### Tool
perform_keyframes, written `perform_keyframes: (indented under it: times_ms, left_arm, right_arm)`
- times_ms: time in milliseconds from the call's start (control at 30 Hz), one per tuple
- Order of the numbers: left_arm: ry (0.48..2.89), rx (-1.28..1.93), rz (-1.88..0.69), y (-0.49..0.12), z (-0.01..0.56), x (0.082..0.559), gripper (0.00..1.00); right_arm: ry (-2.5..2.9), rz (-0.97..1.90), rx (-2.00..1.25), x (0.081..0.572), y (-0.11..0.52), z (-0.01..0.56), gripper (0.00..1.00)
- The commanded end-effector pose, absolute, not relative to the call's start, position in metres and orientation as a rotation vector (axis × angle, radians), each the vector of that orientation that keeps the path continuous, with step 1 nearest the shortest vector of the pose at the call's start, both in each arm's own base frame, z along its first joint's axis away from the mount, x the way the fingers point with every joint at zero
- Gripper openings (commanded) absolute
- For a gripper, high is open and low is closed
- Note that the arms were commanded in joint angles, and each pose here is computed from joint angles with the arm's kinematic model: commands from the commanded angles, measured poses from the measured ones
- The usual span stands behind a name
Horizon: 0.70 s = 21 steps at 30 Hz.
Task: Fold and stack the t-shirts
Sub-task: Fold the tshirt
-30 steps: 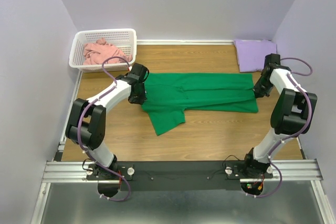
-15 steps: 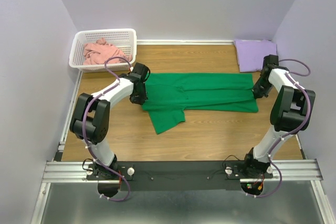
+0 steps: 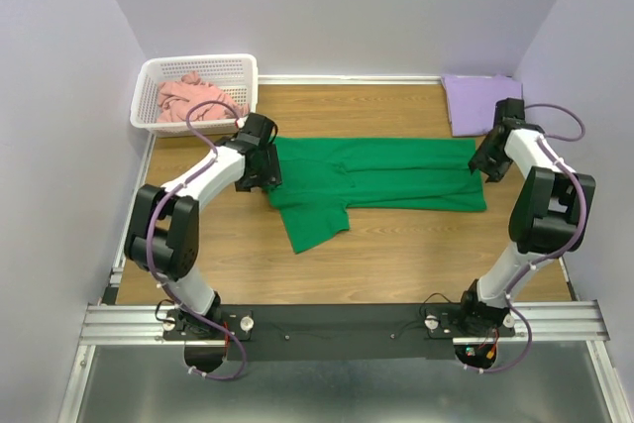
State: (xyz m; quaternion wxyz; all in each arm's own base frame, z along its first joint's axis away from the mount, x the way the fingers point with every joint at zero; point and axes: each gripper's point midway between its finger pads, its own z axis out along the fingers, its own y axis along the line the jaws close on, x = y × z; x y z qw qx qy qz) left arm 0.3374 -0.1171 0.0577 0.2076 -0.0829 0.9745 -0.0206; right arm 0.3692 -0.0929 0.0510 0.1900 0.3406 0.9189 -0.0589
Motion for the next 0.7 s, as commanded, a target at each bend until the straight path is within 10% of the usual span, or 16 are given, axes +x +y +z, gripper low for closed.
perform_keyframes:
  times_ms: [0, 667]
  left_arm:
    - [2.604, -0.272, -0.115, -0.117, 0.094, 0.343, 0.77]
    - [2.766, -0.100, -0.491, -0.191, 0.038, 0.219, 0.73]
  right_arm:
    - [2.493, -0.065, 0.812, 0.390, -0.066, 0.094, 0.55]
    - [2.569, 1.007, 0.145, 0.283, 0.238, 0.072, 0.61]
